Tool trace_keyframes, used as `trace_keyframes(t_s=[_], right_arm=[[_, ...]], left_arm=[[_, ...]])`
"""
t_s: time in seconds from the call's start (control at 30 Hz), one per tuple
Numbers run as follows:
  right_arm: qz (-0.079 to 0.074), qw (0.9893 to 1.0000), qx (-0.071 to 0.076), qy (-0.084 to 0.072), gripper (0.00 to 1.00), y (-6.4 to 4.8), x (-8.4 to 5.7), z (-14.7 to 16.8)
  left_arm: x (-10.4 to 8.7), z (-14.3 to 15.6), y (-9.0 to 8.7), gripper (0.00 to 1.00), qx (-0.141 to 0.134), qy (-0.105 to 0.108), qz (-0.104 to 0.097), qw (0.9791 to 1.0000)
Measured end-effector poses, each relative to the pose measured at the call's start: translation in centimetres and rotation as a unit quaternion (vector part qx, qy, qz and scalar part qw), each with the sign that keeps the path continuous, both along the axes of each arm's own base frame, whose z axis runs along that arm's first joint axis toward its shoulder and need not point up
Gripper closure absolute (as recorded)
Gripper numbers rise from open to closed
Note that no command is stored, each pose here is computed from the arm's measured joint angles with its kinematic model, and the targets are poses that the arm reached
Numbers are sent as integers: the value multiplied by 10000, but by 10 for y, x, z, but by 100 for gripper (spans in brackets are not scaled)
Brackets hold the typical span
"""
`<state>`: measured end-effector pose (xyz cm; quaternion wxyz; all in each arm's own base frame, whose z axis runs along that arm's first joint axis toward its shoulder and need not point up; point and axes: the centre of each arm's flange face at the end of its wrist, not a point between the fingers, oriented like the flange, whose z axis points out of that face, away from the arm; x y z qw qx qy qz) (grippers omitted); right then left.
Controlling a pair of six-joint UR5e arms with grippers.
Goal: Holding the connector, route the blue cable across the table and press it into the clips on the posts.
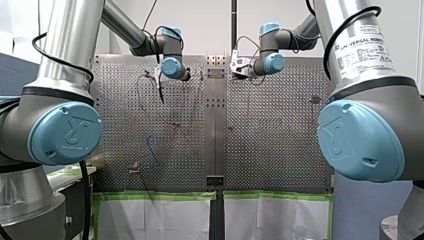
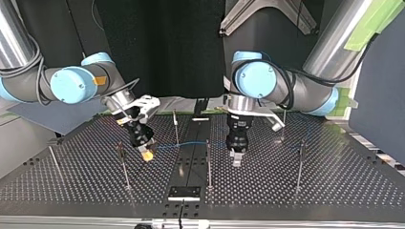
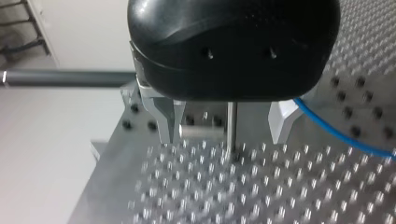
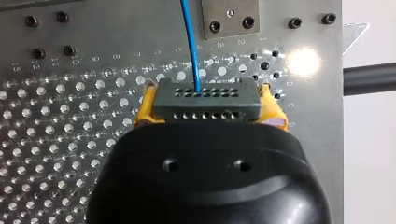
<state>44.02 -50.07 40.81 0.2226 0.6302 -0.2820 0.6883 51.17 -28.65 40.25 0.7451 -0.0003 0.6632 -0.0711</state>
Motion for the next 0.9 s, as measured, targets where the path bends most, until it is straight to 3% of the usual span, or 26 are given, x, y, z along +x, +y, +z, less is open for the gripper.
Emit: trace_keyframes(t_s=[0.17, 0.53, 0.73, 0.9], right_arm=[[0, 10000, 5, 1, 100, 0, 0, 0], [7, 10000, 36, -1, 100, 1, 0, 0], [6, 10000, 39, -8, 100, 1, -1, 1], [2, 10000, 43, -15, 100, 1, -1, 1]], left_arm=[[-31, 1, -13, 0, 61, 103, -225, 9997], [-99, 13, -36, 0, 24, 68, -330, 9994], [-115, 12, -55, 0, 226, 69, -495, 9985], [-117, 8, -76, 0, 390, 125, -609, 9973]])
